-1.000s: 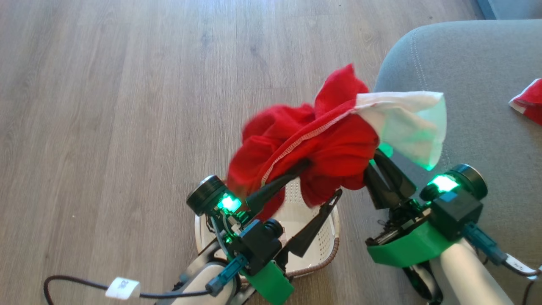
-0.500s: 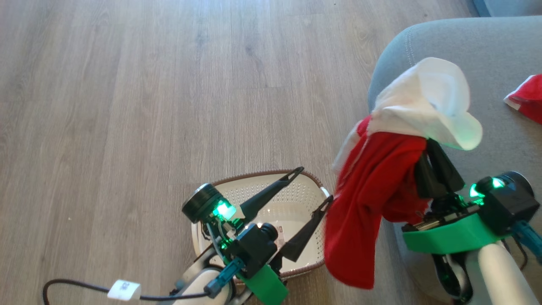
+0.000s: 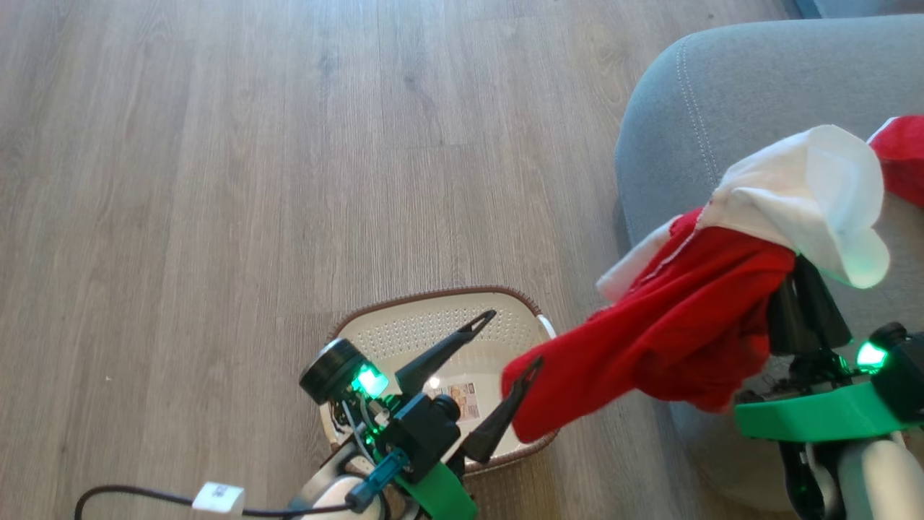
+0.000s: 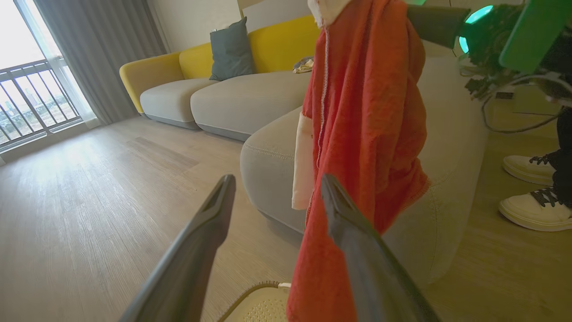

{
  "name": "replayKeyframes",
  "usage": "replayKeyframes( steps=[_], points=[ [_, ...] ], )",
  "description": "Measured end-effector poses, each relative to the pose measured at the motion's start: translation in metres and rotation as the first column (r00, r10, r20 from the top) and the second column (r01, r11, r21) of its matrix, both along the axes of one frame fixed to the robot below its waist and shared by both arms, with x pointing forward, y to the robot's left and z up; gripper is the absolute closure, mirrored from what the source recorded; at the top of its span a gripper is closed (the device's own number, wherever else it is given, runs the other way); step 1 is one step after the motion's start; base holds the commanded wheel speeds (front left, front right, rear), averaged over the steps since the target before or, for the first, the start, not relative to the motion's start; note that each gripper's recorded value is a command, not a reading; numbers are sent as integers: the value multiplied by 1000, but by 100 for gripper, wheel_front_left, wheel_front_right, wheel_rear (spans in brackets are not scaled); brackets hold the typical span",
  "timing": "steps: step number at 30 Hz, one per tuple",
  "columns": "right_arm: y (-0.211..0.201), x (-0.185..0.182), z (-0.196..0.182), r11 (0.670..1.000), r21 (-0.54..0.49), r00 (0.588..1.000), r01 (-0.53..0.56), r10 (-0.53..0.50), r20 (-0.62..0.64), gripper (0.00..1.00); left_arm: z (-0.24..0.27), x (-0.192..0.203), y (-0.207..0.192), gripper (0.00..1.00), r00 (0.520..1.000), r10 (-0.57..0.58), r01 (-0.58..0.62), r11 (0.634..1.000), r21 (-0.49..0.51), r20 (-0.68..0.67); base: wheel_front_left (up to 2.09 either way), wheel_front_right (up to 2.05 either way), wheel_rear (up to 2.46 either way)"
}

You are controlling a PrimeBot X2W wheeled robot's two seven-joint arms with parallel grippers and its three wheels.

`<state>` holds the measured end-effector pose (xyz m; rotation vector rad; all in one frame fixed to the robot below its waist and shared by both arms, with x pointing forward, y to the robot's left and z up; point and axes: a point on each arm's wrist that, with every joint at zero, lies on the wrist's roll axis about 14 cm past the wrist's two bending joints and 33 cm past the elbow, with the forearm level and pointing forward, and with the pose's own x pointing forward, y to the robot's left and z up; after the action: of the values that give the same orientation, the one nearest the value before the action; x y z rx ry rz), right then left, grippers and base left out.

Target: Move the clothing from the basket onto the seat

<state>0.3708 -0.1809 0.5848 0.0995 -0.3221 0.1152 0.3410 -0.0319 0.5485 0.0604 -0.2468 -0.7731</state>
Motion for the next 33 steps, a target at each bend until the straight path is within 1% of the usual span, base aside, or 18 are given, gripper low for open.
replayKeyframes(
  steps=[6, 9, 12, 17, 33],
  points=[
    [-23, -5, -9, 996, 12, 996, 87, -86, -28, 100, -7, -2, -2, 0, 1000, -7, 7, 1000, 16, -17, 0, 0, 0],
    [-37, -9, -17, 990, -11, 989, 140, -141, -51, 100, -10, -2, -2, 0, 1000, -9, 9, 1000, 21, -24, 0, 0, 0],
    [-45, -13, -28, 985, -8, 981, 173, -173, -85, 100, -19, -5, -3, 0, 999, -13, 14, 999, 34, -50, 0, 0, 0],
    [-49, -17, -38, 981, -11, 975, 191, -191, -116, 100, -41, -15, -5, 0, 993, -27, 34, 997, 62, -112, 0, 0, 0],
    [-53, -20, -40, 978, -3, 971, 207, -205, -122, 100, -47, -19, -5, 0, 990, -31, 40, 997, 68, -136, 0, 0, 0]
  ],
)
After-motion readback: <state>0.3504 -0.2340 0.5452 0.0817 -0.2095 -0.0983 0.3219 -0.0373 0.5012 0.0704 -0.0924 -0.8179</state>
